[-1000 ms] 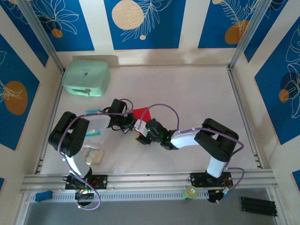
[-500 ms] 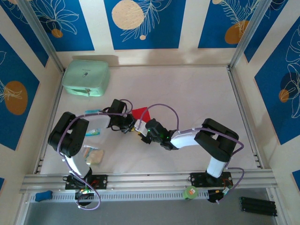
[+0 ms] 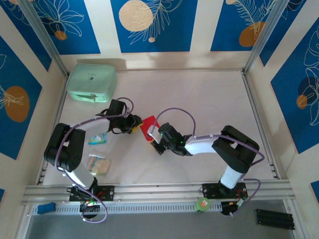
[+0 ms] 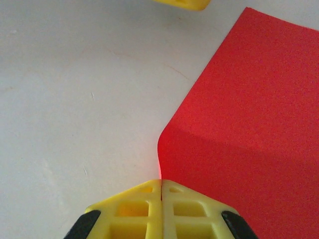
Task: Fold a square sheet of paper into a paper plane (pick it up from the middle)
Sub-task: Third fold the triangle at the center of the table.
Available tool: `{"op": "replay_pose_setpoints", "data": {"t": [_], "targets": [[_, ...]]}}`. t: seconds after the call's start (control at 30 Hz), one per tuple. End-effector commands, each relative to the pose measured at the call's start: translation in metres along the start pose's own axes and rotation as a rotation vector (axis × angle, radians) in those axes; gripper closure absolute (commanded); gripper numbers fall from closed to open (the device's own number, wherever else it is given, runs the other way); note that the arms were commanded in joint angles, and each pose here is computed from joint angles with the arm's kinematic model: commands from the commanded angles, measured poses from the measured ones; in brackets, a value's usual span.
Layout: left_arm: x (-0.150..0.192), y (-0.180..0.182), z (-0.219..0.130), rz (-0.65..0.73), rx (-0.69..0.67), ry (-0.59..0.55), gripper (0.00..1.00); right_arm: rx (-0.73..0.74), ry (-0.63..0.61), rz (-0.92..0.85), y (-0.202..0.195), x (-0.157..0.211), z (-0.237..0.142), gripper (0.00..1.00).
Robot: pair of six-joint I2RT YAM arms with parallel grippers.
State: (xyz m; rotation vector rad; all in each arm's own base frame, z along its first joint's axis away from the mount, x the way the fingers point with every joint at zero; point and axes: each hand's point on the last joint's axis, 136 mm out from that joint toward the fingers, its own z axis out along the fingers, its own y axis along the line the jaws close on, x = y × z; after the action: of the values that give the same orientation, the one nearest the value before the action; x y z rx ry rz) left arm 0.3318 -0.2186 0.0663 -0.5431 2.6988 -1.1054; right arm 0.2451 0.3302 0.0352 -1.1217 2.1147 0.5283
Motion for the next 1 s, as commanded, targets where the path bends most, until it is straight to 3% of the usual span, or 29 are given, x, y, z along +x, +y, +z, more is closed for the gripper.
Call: {"op": "replay_pose_setpoints", "data": {"t": [0.0,0.3,0.6,0.97], "targets": [[0.003,-0.024,0.011,0.077,0.079,0.045,0.62,-0.09,-0.015,0.125,0.009,-0.014,-0.008,0.96],[0.006,-0.013,0.04,0.135,-0.038,0.122,0.73,-0.169,-0.017,0.289,0.009,-0.022,-0.011,1.0],[0.009,0.004,0.056,0.183,-0.147,0.177,0.78,-0.209,-0.001,0.343,0.007,-0.027,-0.01,1.0],[0.019,0.021,0.064,0.246,-0.227,0.253,0.86,-0.133,0.023,0.382,-0.015,-0.023,-0.005,1.0]]}}
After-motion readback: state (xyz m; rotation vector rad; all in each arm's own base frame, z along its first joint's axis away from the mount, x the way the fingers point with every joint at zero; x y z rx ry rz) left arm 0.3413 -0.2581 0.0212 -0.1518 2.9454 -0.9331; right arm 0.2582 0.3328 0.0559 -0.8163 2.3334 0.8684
